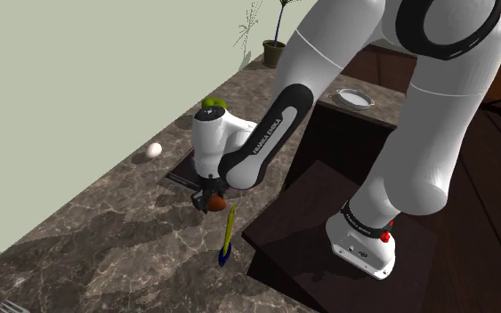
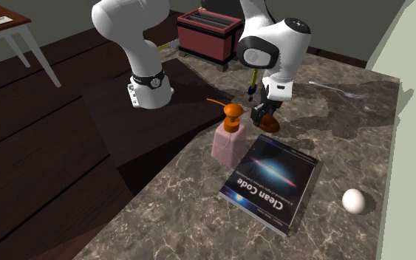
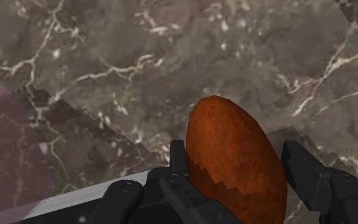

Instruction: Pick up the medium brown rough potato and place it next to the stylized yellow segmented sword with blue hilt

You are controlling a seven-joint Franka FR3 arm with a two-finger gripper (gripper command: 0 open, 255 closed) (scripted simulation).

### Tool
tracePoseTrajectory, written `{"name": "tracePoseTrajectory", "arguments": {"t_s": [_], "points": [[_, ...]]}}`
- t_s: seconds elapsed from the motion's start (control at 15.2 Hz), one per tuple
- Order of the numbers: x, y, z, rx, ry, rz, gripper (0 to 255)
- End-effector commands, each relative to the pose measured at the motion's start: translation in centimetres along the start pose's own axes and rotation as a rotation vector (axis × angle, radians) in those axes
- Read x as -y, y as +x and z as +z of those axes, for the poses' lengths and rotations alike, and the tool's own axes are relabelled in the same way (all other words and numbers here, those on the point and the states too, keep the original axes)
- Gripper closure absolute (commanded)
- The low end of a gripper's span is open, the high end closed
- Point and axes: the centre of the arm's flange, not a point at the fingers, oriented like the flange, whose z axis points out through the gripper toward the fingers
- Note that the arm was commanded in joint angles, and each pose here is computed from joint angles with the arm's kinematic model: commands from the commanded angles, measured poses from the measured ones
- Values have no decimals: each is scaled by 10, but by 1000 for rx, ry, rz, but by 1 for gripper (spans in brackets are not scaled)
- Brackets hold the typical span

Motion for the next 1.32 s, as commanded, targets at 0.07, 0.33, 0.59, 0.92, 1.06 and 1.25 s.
{"name": "tracePoseTrajectory", "arguments": {"t_s": [0.07, 0.33, 0.59, 0.92, 1.06, 1.25], "points": [[1, 1, 15, -1, 0, 0, 255], [1, 1, 15, -1, 0, 0, 255], [1, 1, 15, -1, 0, 0, 0], [1, 1, 15, -1, 0, 0, 0], [1, 1, -11, -1, 0, 0, 0], [1, 1, -35, -1, 0, 0, 0]]}}
